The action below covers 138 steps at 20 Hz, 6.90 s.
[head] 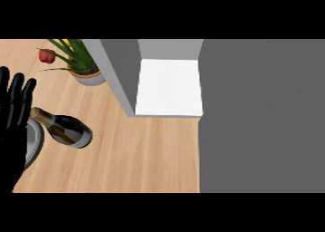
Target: Pick up the wine, place it into the cabinet and close the cabinet
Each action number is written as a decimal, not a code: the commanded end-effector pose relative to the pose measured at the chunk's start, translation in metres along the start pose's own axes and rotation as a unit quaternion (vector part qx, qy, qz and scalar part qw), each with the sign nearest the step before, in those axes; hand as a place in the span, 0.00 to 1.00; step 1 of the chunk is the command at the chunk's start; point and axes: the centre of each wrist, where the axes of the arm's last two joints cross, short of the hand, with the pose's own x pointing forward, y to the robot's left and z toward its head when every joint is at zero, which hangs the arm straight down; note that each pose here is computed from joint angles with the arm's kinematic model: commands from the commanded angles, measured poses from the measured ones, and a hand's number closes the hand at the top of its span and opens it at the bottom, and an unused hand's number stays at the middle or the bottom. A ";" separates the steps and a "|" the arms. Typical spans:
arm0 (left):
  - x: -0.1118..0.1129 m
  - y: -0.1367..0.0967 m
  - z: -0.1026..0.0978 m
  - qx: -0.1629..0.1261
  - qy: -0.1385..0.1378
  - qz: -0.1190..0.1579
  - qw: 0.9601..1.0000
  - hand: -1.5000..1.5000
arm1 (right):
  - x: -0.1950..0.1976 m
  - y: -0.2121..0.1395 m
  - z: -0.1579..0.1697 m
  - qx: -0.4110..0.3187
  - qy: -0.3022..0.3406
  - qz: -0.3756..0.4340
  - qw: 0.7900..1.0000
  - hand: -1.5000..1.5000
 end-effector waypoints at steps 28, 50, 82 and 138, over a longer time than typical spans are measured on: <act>0.014 -0.127 -0.045 0.233 0.078 0.027 0.969 0.00 | 0.087 0.005 0.041 0.111 0.072 -0.100 0.986 0.00; 0.048 -0.082 -0.010 0.311 0.103 -0.017 0.945 0.00 | 0.100 0.005 0.023 0.106 0.064 -0.088 0.988 0.00; -0.063 0.013 0.055 0.364 0.170 -0.024 0.915 0.00 | 0.130 -0.002 0.040 0.117 0.062 -0.092 0.987 0.00; -0.218 0.034 0.117 0.338 0.200 0.034 0.919 0.00 | 0.119 0.001 0.010 0.117 0.060 -0.091 0.987 0.00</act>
